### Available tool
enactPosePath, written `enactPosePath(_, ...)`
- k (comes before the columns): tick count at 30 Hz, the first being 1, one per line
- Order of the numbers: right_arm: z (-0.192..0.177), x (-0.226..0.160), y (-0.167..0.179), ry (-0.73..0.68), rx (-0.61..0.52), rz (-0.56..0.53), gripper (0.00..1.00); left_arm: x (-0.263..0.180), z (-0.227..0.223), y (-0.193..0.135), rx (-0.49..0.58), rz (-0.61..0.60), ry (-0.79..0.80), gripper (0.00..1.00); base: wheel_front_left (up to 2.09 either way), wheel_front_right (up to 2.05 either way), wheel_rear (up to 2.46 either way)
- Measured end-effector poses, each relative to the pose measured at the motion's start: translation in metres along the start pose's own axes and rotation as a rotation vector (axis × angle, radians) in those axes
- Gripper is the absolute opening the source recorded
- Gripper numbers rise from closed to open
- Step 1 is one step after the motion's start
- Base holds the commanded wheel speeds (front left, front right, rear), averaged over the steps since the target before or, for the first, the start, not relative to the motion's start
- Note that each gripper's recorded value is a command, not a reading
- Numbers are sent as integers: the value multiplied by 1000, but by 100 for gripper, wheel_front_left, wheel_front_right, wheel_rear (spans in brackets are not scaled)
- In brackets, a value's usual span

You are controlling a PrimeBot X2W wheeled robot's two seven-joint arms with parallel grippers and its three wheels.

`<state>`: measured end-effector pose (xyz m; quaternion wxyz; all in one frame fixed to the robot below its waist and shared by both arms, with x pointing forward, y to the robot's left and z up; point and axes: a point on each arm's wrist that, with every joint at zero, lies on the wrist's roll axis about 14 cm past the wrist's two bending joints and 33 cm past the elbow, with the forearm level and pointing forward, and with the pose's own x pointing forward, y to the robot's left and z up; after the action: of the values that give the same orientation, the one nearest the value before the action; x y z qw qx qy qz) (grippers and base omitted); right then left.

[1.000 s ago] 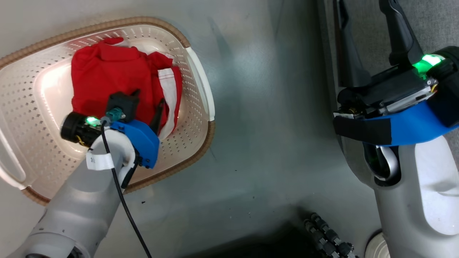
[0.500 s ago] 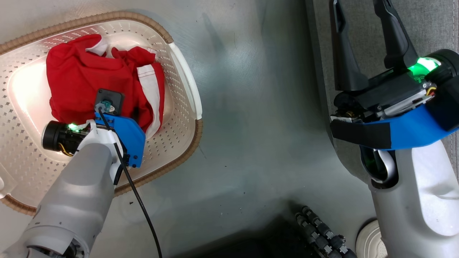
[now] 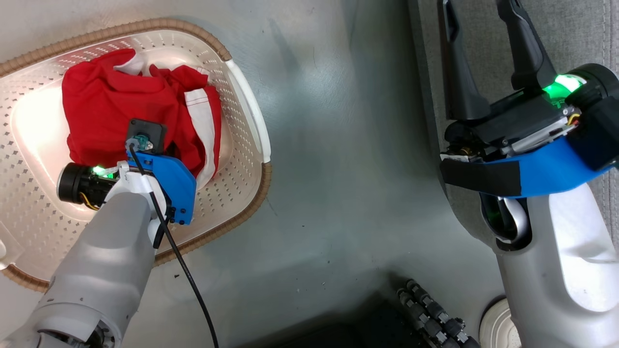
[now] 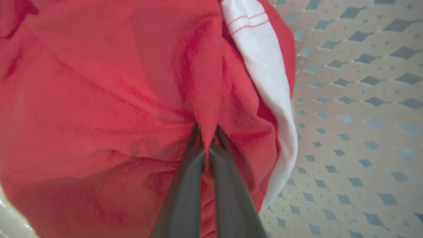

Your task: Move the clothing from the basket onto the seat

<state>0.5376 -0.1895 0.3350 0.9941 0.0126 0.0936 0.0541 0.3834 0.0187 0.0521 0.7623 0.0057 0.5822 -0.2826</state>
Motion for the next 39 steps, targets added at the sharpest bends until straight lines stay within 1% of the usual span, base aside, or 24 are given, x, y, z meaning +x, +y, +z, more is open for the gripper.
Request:
enactPosePath(4,9,2,1,-15,-11,5,100,-6,8,-3,-10,0,-22,0,0,0,0)
enactPosePath(8,24,1,2,-44,-14,3,100,-20,27,-9,-24,2,-91,0,0,0,0)
enactPosePath(13,54,-4,6,-93,-12,7,100,-51,46,-21,-41,1,-180,0,0,0,0)
enactPosePath(16,73,-12,8,-115,-9,3,100,-76,66,-30,-9,-7,-253,0,0,0,0)
enactPosePath(19,93,-19,15,-142,3,14,100,-104,92,-42,19,-17,-351,0,0,0,0)
enactPosePath(22,111,-30,27,-154,16,33,100,-135,107,-54,45,-23,-430,0,0,0,0)
enactPosePath(26,138,-48,41,-191,25,58,100,-183,141,-72,89,-33,-577,0,0,0,0)
enactPosePath(33,164,-85,69,-208,49,113,100,-271,184,-120,200,-81,-817,0,0,0,0)
enactPosePath(37,179,-106,86,-232,61,154,100,-320,202,-137,255,-77,-933,0,0,0,0)
enactPosePath(39,187,-116,94,-248,65,175,100,-342,210,-149,306,-75,-982,0,0,0,0)
